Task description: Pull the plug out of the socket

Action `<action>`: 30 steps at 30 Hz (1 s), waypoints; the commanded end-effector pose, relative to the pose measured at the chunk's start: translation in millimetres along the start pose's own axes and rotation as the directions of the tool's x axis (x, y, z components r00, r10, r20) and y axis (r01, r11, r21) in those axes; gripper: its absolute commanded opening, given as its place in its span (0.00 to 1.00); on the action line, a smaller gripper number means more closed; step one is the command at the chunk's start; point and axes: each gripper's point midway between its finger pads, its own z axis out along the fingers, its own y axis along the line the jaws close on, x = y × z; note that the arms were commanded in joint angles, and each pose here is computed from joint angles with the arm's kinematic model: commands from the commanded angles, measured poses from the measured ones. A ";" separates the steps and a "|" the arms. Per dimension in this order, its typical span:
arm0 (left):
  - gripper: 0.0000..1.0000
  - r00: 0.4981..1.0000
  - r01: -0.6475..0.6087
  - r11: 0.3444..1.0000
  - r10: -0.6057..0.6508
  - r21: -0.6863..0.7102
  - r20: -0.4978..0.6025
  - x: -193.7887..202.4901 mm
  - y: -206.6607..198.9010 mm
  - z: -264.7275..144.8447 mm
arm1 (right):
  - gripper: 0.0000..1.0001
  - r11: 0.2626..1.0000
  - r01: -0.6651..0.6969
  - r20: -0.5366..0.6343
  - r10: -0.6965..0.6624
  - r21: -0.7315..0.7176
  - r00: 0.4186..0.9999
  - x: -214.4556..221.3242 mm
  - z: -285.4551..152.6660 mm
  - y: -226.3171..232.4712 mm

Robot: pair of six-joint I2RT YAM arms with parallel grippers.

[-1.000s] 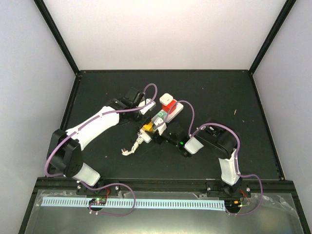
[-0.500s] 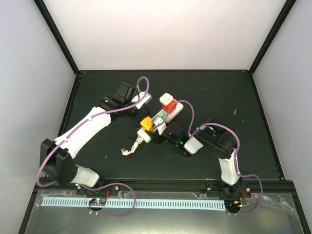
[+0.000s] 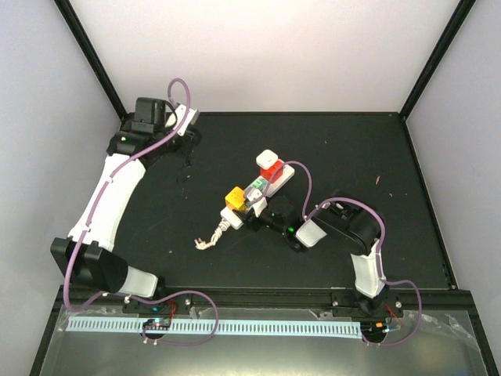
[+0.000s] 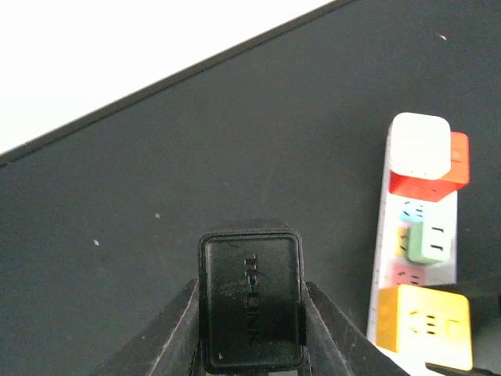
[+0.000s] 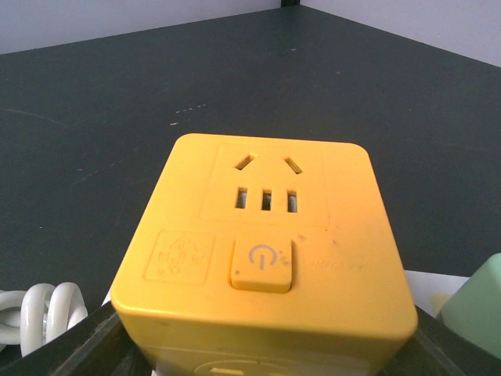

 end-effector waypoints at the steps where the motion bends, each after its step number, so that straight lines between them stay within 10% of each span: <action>1: 0.01 1.000 -0.018 1.000 0.018 0.008 0.012 -11.9 25.0 3.5 | 0.01 1.000 0.025 -0.233 -0.023 0.003 0.972 72.3 -6.7 -0.8; 30: 0.13 0.923 0.385 0.894 -0.374 0.231 -0.090 54.4 200.8 171.3 | 0.01 0.999 0.026 -0.235 -0.034 -0.037 0.972 73.7 -7.4 6.0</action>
